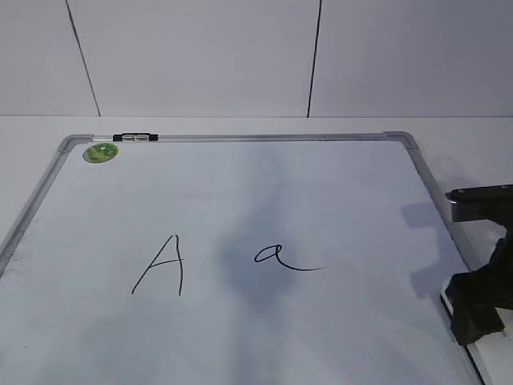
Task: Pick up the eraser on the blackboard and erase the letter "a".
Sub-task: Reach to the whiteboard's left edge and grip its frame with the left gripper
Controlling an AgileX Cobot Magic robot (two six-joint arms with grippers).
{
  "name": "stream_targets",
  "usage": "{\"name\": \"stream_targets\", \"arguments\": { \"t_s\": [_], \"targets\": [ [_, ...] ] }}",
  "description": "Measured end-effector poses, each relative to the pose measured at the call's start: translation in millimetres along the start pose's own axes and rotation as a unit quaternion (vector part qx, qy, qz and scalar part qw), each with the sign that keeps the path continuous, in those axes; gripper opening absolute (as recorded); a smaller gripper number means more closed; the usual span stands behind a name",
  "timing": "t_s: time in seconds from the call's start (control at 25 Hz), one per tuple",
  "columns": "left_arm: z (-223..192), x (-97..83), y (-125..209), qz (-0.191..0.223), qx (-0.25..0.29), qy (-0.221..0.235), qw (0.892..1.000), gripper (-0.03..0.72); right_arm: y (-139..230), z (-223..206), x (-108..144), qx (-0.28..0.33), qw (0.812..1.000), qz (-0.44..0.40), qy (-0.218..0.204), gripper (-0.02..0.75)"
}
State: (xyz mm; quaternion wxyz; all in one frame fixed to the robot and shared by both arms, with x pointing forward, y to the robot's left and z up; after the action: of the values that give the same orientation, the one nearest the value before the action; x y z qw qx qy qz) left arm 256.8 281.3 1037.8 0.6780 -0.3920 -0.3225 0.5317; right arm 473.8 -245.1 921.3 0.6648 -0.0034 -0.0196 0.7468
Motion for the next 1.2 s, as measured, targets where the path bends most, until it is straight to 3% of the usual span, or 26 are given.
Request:
{"name": "stream_targets", "arguments": {
  "t_s": [0.6, 0.88, 1.08, 1.2],
  "targets": [
    [-1.4, 0.3, -0.5, 0.001, 0.005, 0.001, 1.000, 0.271, -0.1, 0.0, -0.5, 0.000, 1.000, -0.017, 0.000, 0.652],
    [-20.2, 4.3, -7.3, 0.026, 0.068, 0.006, 0.997, 0.288, -0.1, 0.0, -0.5, 0.000, 1.000, -0.019, 0.000, 0.640],
    [-29.1, 9.9, -35.4, 0.047, 0.061, 0.000, 0.997, 0.289, 0.0, 0.0, -0.3, 0.000, 1.000, -0.019, -0.001, 0.634],
    [-42.2, 14.2, -51.8, 0.055, 0.086, 0.001, 0.995, 0.290, -0.2, 0.0, -0.3, -0.001, 1.000, -0.019, -0.001, 0.633]
  ]
}}
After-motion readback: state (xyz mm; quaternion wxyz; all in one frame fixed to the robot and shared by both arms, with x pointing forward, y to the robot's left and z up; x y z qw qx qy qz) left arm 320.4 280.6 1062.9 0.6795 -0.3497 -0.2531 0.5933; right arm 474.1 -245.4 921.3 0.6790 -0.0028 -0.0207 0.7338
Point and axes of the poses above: a point on each arm's last joint axis where the gripper is mounted, z pointing back along that axis away from the gripper, x along the wrist's bending axis when the last joint is at zero, y = z × x, the point moved 3 cm from there along -z, pointing out along that axis toward the gripper, and after that the axes turned 3 degrees about -z, right-handed, at the moved point
